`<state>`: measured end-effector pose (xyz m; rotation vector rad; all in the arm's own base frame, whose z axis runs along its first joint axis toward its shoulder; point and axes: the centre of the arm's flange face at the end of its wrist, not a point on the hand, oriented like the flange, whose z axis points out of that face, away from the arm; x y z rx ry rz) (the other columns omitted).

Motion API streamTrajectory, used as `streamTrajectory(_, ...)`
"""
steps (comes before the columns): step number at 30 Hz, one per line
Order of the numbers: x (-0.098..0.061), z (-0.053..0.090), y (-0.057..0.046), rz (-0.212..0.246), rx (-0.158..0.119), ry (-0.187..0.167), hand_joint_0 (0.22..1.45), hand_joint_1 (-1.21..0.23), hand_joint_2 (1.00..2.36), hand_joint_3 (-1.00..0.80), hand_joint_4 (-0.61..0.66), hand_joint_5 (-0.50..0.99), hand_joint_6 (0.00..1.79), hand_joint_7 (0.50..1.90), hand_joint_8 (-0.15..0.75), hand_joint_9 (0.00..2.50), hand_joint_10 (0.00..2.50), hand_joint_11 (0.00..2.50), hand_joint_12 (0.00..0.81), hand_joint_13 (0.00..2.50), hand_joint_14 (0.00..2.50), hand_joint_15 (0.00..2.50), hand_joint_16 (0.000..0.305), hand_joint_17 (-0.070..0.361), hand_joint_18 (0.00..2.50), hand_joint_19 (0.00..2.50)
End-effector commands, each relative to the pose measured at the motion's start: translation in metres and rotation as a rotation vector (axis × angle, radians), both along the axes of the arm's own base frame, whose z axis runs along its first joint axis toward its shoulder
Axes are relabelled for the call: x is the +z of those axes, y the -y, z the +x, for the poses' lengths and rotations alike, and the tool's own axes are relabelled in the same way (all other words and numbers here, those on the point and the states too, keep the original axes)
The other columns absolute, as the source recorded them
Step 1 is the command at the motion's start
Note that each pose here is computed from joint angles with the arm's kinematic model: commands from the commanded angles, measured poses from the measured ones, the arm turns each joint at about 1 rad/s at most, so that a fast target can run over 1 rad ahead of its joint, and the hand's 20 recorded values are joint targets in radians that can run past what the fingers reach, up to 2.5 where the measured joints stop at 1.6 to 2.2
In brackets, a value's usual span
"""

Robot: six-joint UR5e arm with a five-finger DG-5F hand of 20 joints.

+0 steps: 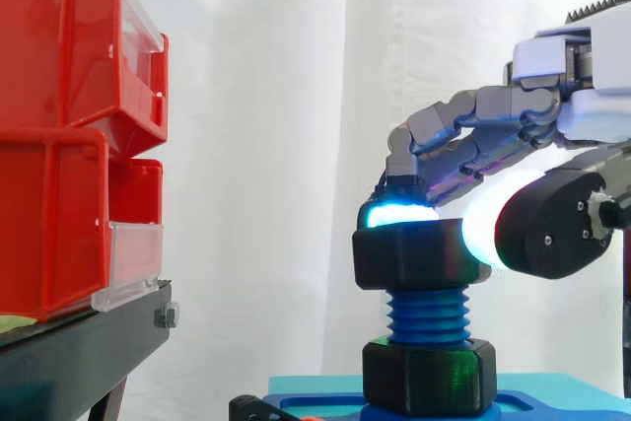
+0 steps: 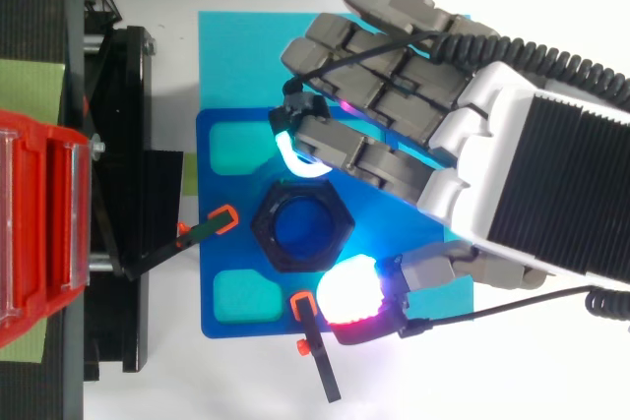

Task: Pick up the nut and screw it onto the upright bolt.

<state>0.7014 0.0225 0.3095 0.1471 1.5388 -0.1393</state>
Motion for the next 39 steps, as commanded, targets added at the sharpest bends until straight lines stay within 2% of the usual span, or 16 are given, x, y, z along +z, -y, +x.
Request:
streamTrajectory(1,-0.0002,-0.0001,0.0008,0.000,-0.001,-0.001,0.40,-0.33,1.00,-0.50,0.31,-0.20,0.50,0.91,0.325,0.45,0.00,0.00,0.421,0.47,0.00,0.00,0.057,0.128,0.35,0.00)
streamTrajectory(5,0.0003,0.0001,0.0029,0.000,-0.004,-0.001,0.38,-0.31,1.00,-0.50,0.27,-0.22,0.50,0.75,0.317,0.38,0.00,0.00,0.433,0.41,0.00,0.00,0.060,0.136,0.30,0.00)
streamTrajectory(8,0.0001,-0.0002,0.0030,-0.001,-0.004,-0.004,0.37,-0.26,1.00,-0.50,0.24,-0.23,0.50,0.68,0.311,0.35,0.00,0.00,0.437,0.37,0.00,0.00,0.062,0.139,0.24,0.00)
streamTrajectory(13,-0.0004,-0.0006,0.0042,-0.002,-0.006,-0.008,0.39,0.01,1.00,-0.50,0.20,-0.23,0.50,0.63,0.284,0.32,0.00,0.00,0.427,0.30,0.00,0.00,0.060,0.136,0.11,0.00)
streamTrajectory(20,0.0007,-0.0008,0.0043,-0.002,-0.006,-0.007,0.44,0.15,1.00,-0.50,0.17,-0.22,0.50,0.63,0.259,0.31,0.00,0.00,0.409,0.22,0.00,0.00,0.056,0.125,0.00,0.00)
streamTrajectory(31,0.0051,0.0020,-0.0011,0.002,0.002,0.007,0.46,0.15,1.00,-0.50,0.18,-0.21,0.50,0.65,0.252,0.31,0.00,0.00,0.401,0.21,0.00,0.00,0.053,0.119,0.00,0.00)
streamTrajectory(39,0.0076,0.0044,-0.0051,0.008,0.006,0.033,0.48,0.13,1.00,-0.50,0.20,-0.19,0.50,0.76,0.264,0.34,0.00,0.00,0.395,0.22,0.00,0.00,0.052,0.116,0.00,0.00)
